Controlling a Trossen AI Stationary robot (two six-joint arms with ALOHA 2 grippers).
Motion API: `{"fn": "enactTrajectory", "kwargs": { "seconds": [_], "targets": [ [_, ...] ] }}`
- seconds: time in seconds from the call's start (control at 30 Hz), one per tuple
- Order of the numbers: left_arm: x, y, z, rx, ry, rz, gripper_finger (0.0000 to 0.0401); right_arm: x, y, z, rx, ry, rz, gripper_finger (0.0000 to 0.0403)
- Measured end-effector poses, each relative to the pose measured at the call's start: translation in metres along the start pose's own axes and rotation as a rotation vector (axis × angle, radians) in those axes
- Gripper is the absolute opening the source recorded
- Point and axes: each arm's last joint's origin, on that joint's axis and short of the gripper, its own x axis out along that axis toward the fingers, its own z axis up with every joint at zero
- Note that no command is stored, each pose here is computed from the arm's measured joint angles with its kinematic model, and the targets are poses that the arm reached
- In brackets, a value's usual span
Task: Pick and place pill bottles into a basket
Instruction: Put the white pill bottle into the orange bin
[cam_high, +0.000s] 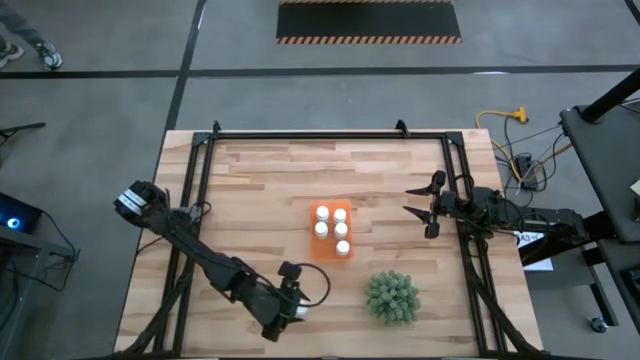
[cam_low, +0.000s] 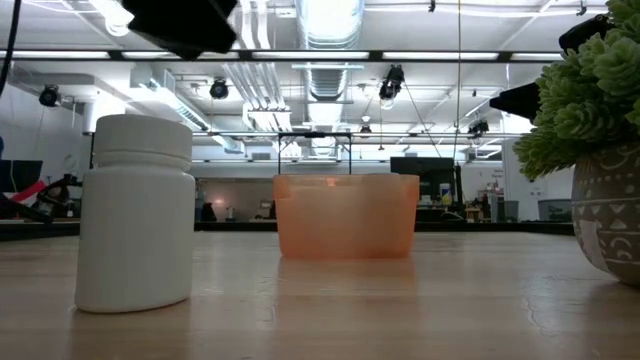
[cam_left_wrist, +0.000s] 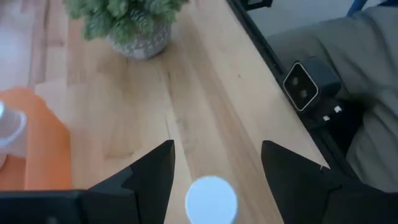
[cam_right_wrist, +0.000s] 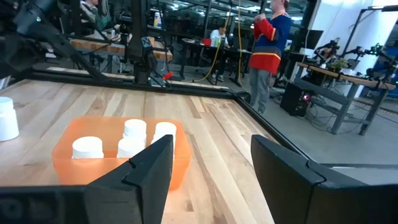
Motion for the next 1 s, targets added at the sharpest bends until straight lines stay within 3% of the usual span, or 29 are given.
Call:
{"fn": "enactTrajectory", "kwargs": {
  "seconds": [0.47, 1.0],
  "targets": [
    [0.0, 0.005, -0.038, -0.078, -0.045, -0.006, 0.0221, 0.0, 0.0, 0.0, 0.001, -0.001, 0.0, 0.0206],
    [0.002, 0.006, -0.041, -0.125, -0.042, -0.005, 0.0222, 0.0, 0.0, 0.0, 0.002, -0.001, 0.0, 0.0206]
  ]
}}
